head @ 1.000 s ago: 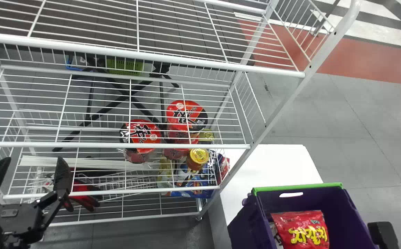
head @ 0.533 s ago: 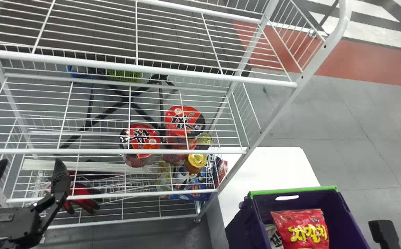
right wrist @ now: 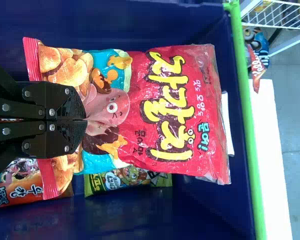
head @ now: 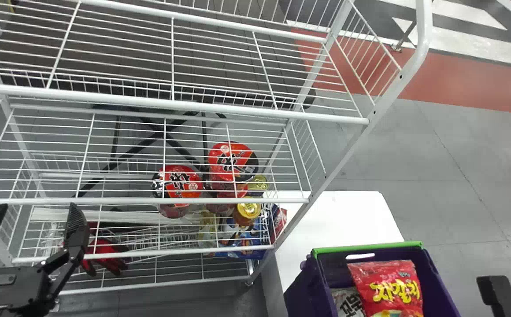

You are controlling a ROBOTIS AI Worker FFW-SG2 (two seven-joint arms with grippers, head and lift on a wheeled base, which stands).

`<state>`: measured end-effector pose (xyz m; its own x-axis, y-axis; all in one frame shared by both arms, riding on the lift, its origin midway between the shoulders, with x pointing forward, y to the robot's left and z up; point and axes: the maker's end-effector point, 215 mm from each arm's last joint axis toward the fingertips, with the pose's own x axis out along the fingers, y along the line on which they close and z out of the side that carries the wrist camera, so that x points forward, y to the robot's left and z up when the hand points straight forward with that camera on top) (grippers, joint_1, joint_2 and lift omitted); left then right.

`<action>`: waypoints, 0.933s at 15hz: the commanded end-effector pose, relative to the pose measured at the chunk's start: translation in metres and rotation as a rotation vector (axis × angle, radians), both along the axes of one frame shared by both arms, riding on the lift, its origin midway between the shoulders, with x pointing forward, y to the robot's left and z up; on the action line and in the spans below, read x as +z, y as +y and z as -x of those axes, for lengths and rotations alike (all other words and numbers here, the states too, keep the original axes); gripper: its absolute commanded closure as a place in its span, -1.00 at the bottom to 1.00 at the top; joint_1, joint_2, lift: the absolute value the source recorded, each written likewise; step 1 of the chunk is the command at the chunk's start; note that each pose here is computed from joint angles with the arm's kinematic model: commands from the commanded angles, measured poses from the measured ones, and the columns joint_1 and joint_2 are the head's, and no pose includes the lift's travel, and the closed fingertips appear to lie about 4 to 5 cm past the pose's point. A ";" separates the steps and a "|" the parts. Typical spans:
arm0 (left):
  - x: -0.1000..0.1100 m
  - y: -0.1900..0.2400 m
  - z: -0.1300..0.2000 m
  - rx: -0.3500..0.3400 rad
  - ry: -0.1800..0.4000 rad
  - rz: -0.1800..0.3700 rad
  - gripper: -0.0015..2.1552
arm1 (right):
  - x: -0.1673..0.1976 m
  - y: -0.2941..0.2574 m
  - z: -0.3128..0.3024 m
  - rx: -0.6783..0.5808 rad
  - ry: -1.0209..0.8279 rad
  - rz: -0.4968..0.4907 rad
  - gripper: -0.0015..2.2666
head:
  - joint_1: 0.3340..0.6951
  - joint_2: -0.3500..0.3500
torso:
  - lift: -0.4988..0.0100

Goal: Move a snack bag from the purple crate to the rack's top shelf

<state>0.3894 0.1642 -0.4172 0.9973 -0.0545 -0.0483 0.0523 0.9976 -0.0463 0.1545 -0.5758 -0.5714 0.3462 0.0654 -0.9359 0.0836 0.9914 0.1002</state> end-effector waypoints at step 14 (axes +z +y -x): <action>0.004 -0.004 0.005 -0.003 -0.010 0.002 -0.87 | 0.014 -0.002 0.002 -0.001 -0.026 0.006 0.57 | 1.00 -1.00 | 0.29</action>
